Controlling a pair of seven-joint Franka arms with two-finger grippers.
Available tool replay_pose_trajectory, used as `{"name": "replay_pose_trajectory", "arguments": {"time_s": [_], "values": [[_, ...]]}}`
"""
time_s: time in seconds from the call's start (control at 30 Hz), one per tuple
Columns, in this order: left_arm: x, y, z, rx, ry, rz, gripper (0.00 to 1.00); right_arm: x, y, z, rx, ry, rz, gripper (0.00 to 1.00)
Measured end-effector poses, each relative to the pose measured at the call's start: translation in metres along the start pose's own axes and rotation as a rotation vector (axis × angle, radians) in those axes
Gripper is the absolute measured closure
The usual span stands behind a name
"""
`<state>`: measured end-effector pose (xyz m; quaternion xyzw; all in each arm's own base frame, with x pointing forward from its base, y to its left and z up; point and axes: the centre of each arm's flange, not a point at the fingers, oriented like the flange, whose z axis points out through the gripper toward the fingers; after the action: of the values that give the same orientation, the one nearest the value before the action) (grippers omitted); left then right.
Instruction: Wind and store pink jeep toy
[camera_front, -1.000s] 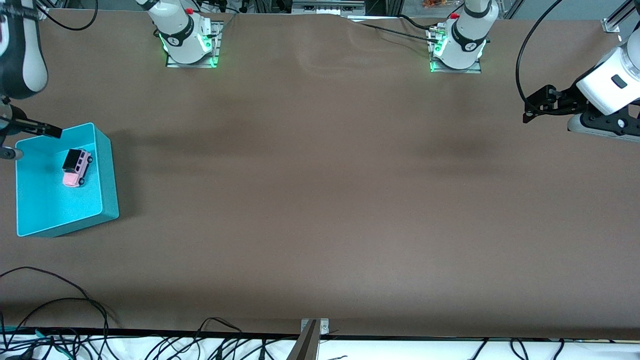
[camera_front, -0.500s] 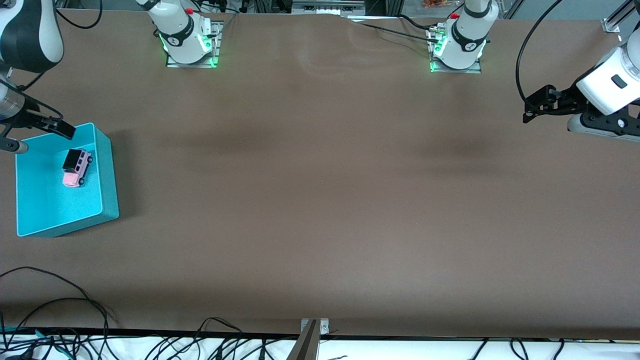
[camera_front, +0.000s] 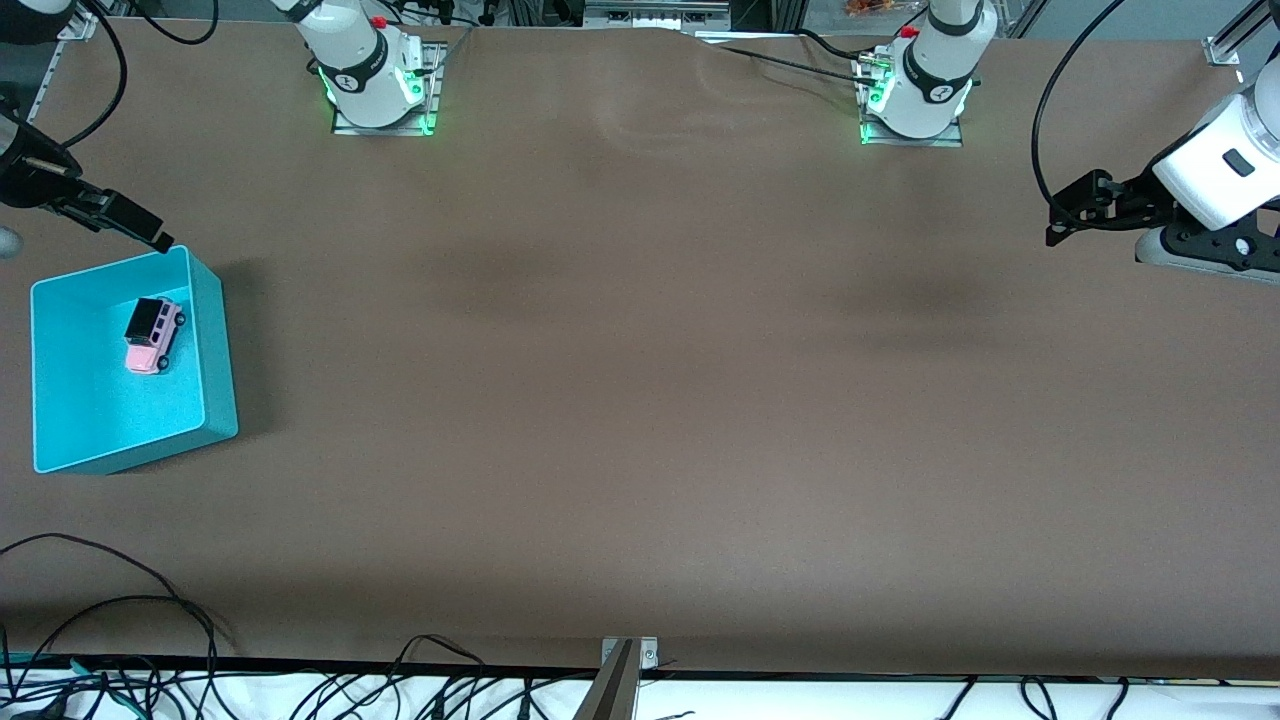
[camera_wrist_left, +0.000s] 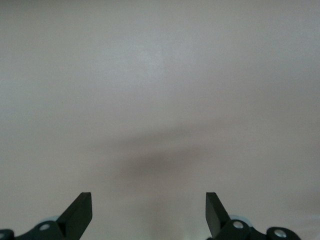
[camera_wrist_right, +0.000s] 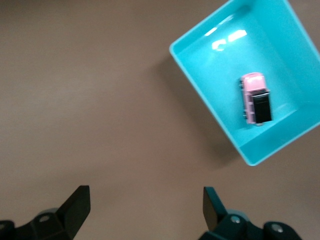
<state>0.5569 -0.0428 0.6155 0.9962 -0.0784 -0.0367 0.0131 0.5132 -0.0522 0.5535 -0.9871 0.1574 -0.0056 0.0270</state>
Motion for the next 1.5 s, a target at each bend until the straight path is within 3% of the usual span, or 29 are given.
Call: {"name": "replay_pose_trajectory", "arguments": {"time_s": [0.33, 0.6, 1.2, 1.5], "values": [[0.000, 0.000, 0.000, 0.000, 0.001, 0.000, 0.00, 0.001, -0.058, -0.013, 0.032, 0.016, -0.029, 0.00], [0.000, 0.000, -0.001, 0.000, 0.001, 0.000, 0.00, 0.003, -0.071, -0.009, 0.029, 0.010, -0.159, 0.00], [0.000, 0.000, -0.001, 0.000, 0.001, 0.000, 0.00, 0.007, -0.060, -0.013, -0.055, 0.034, -0.222, 0.00], [0.000, 0.000, -0.001, 0.000, 0.001, 0.000, 0.00, 0.004, -0.058, -0.013, -0.065, 0.004, -0.224, 0.00]]}}
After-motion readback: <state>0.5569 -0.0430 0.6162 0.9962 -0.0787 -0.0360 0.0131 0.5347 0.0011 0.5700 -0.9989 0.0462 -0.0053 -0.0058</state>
